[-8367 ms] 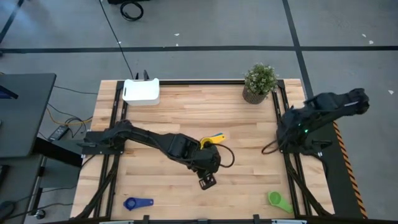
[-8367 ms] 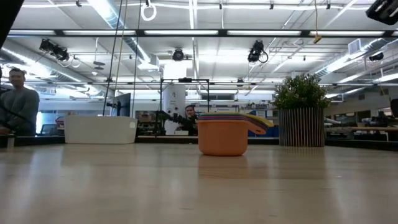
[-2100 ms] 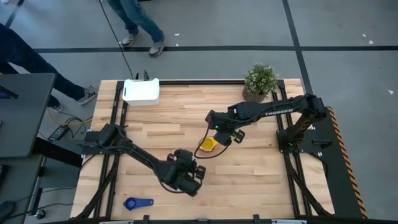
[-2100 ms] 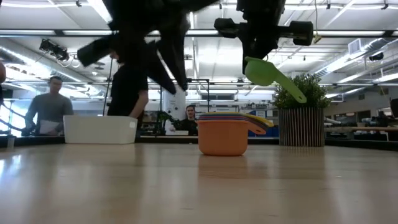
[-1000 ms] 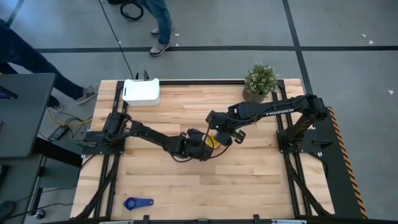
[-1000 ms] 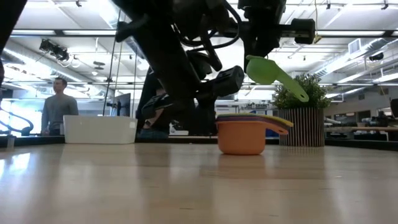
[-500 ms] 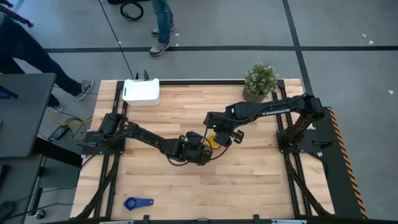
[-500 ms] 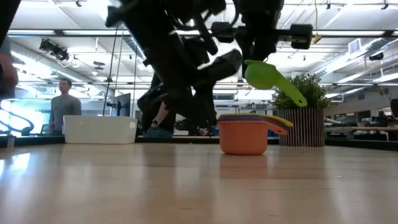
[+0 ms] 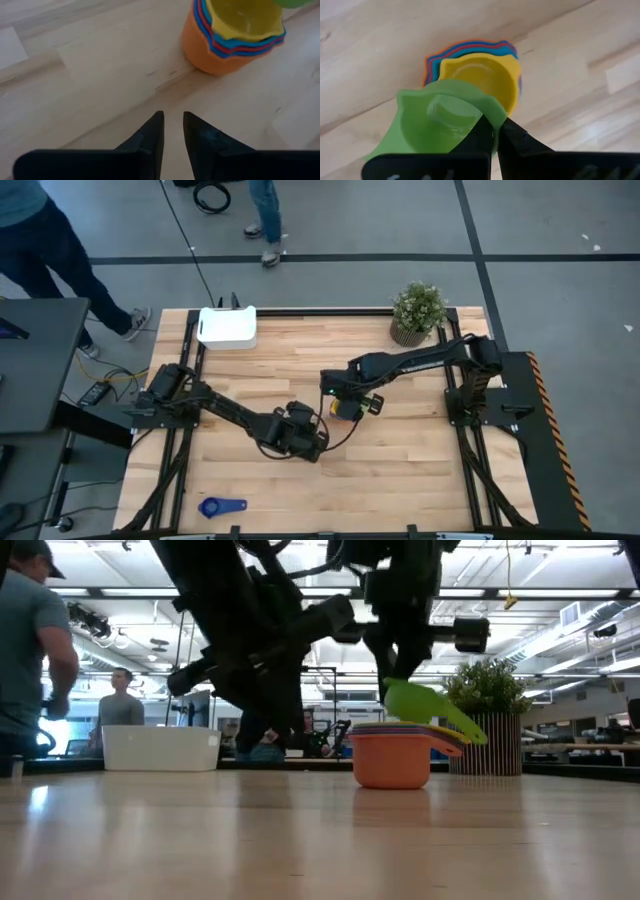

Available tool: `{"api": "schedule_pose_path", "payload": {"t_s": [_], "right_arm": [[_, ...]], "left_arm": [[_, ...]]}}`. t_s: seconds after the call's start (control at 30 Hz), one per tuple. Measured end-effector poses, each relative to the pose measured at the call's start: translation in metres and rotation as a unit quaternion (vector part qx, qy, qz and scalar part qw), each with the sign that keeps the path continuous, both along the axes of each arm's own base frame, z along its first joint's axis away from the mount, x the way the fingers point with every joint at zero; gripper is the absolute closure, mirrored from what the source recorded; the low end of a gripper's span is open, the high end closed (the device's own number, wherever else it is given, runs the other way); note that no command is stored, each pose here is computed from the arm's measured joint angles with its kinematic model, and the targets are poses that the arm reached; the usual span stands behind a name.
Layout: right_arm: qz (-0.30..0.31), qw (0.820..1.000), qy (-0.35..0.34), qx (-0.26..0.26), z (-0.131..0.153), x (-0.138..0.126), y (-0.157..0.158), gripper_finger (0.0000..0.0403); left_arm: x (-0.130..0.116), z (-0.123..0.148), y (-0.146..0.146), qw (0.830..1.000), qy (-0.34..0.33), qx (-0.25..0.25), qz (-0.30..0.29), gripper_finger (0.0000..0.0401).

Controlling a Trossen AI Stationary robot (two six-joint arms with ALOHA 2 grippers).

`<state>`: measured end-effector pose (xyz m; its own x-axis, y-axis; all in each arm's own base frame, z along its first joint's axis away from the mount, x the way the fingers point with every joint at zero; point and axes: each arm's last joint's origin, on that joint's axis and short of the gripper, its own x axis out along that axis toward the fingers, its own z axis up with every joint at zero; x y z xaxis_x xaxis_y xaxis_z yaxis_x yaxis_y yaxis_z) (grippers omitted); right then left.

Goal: Nest measuring cups in basket
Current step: Stack the green measuring cup on top of the yellow measuring cup

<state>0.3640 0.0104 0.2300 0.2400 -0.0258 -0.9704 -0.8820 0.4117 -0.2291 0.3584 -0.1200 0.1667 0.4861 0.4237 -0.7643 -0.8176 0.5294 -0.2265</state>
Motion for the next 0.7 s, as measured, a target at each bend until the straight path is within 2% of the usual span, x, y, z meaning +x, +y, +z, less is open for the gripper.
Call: {"api": "schedule_pose_path", "payload": {"t_s": [0.33,0.57,0.7], "right_arm": [[0.004,1.0,0.006,-0.014,-0.0083,0.0042,0.0014,0.0392],[-0.005,0.999,0.002,-0.051,-0.0073,0.0043,0.0003,0.0392],[-0.006,0.999,0.004,-0.052,-0.0015,0.0046,0.0009,0.0392]], "left_arm": [[-0.003,-0.0004,-0.0062,1.0,0.003,0.0,-0.006,0.0322],[-0.0033,-0.0009,-0.0059,1.0,0.006,0.003,-0.006,0.0322],[-0.0045,-0.0013,-0.0054,1.0,0.015,0.008,-0.01,0.0322]]}}
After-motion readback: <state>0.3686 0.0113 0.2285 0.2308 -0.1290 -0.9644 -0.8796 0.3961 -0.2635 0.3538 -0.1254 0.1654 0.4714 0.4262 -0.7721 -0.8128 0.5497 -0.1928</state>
